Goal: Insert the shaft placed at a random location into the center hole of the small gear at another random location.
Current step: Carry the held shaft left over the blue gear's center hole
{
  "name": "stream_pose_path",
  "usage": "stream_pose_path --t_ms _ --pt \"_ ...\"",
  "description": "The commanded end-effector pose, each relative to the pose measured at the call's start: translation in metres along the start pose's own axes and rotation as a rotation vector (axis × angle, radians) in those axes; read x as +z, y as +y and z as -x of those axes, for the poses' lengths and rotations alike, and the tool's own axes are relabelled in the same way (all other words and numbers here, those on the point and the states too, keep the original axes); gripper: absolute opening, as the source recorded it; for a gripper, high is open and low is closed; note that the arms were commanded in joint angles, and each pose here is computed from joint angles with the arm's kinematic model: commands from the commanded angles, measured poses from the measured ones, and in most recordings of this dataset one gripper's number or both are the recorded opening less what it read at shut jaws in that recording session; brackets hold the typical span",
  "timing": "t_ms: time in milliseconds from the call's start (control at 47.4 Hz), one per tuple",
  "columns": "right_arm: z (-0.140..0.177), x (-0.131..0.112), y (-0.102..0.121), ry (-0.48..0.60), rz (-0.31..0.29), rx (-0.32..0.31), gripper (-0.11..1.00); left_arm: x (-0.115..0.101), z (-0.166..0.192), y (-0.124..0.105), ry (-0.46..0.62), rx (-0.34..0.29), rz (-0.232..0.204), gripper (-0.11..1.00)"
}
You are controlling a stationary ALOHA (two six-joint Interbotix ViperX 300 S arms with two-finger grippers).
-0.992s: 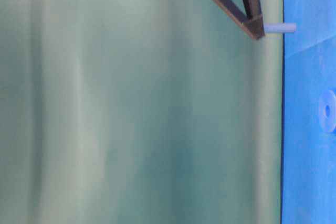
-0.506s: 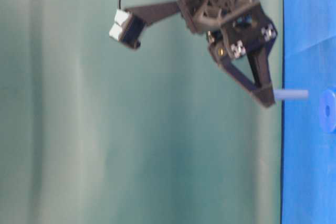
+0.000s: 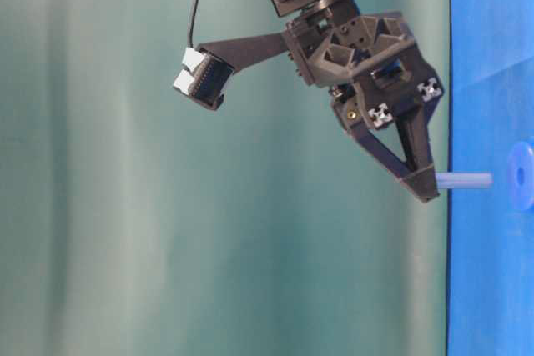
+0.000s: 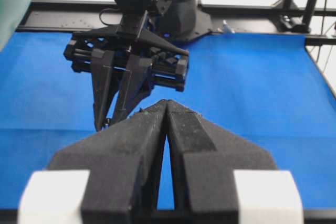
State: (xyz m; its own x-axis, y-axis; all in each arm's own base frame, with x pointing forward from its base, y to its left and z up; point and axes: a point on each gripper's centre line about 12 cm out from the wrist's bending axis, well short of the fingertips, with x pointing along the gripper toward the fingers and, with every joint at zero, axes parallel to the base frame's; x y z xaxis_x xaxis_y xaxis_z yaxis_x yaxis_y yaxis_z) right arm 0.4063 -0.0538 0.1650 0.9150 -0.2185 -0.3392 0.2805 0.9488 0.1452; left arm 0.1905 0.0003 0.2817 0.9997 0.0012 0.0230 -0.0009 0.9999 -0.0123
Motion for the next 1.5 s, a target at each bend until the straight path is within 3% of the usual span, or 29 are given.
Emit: stream_pose_path --t_ms 0,443,1477 --pt "0.000 0.012 0.003 -0.036 -0.001 0.008 0.03 0.004 -0.001 0.000 -0.012 0.000 0.002 0.00" --pt "-0.012 -0.010 0.000 0.016 0.000 -0.007 0.03 0.004 -0.001 0.000 -0.015 0.000 0.002 0.00" --pt "-0.027 -0.037 -0.004 0.069 0.005 -0.024 0.03 0.004 -0.001 0.000 -0.011 0.000 0.002 0.00"
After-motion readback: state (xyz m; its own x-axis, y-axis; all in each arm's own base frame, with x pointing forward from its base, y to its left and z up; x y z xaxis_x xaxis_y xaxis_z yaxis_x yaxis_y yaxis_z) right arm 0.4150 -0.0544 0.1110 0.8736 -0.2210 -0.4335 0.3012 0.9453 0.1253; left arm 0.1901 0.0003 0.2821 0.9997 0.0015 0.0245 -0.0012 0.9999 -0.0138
